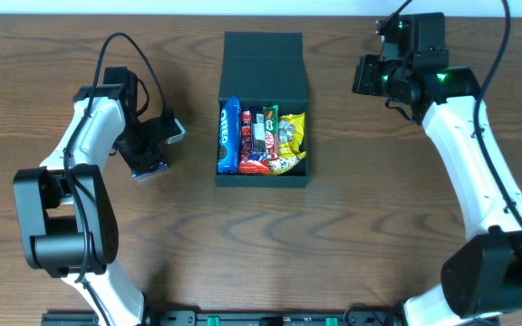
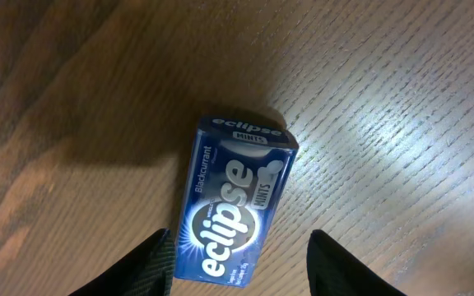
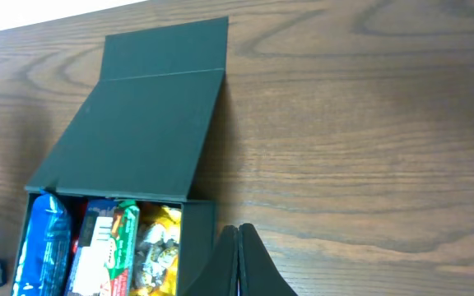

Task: Pack container
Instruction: 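Grasp the Eclipse mints tin with the left gripper and lift it, then carry the mints tin with the left gripper into the box's front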

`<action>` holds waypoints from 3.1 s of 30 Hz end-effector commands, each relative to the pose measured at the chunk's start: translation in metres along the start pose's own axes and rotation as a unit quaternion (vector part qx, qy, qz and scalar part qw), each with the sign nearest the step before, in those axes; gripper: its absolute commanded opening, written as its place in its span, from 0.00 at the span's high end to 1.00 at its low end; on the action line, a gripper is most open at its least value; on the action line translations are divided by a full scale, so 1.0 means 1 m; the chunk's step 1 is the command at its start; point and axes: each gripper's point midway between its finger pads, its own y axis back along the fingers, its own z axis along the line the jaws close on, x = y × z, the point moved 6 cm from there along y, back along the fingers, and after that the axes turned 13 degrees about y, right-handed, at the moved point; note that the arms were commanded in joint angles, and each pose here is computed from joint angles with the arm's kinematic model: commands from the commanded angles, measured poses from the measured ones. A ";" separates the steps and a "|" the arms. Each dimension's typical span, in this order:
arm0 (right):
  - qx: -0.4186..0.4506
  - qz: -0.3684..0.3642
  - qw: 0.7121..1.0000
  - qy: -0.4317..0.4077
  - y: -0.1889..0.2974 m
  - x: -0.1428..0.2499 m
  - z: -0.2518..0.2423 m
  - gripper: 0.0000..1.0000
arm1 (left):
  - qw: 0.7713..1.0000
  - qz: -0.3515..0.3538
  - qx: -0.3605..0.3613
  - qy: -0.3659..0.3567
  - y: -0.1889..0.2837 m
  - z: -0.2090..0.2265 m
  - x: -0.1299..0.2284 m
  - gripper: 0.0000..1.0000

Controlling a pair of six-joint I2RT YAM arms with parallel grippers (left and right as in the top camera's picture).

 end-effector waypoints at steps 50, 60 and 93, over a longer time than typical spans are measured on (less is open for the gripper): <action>0.015 -0.001 1.000 0.007 -0.003 0.000 -0.005 0.94 | 1.000 -0.006 0.010 -0.014 -0.041 0.011 -0.010 0.53; 0.015 -0.003 1.000 0.007 -0.003 -0.001 -0.005 0.93 | 1.000 -0.006 0.010 -0.013 -0.041 0.011 -0.010 0.70; 0.100 -0.125 0.985 -0.061 0.128 -0.016 -0.076 0.94 | 0.811 -0.260 -0.043 0.523 0.112 -0.097 -0.212 0.94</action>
